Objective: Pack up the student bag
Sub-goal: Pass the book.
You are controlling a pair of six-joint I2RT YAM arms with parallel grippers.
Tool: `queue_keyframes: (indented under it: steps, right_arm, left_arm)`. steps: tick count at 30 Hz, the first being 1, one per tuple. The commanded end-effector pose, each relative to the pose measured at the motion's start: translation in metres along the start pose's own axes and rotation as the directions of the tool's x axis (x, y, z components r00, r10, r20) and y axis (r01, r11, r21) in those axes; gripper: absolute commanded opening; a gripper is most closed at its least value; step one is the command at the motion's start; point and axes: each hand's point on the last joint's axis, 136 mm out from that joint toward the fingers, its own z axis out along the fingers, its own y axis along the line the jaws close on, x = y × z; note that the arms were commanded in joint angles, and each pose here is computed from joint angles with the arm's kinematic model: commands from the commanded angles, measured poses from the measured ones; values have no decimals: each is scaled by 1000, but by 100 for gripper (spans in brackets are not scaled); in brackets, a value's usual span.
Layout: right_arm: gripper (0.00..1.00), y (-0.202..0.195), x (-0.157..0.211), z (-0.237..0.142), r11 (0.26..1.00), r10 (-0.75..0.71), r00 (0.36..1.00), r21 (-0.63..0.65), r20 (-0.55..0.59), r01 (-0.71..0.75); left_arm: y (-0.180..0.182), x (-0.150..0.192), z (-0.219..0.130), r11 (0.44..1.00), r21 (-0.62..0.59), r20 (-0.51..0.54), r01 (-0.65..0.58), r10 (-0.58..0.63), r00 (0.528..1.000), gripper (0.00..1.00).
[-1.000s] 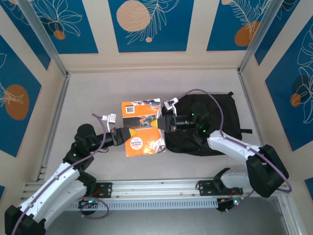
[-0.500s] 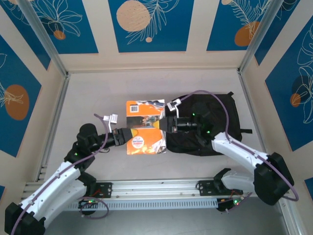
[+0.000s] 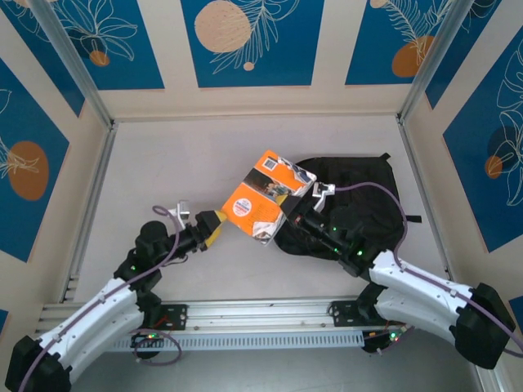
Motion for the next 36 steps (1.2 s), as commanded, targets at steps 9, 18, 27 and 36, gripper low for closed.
queue_keyframes:
  steps: [9,18,27,36]
  right_arm:
    - [0,67,-19,30,983,82,990,-172,116,-61]
    - [0,71,6,52,975,90,995,-207,50,-78]
    - [0,49,19,50,986,86,995,-151,50,-77]
    - [0,24,30,52,994,98,993,-60,70,-94]
  left_arm:
    - [-13,-21,-5,995,84,211,56,-73,975,86]
    - [-29,-14,16,993,112,167,44,-63,984,75]
    - [-34,-18,9,993,119,200,21,-45,979,48]
    - [-34,-18,8,994,109,198,30,-52,979,27]
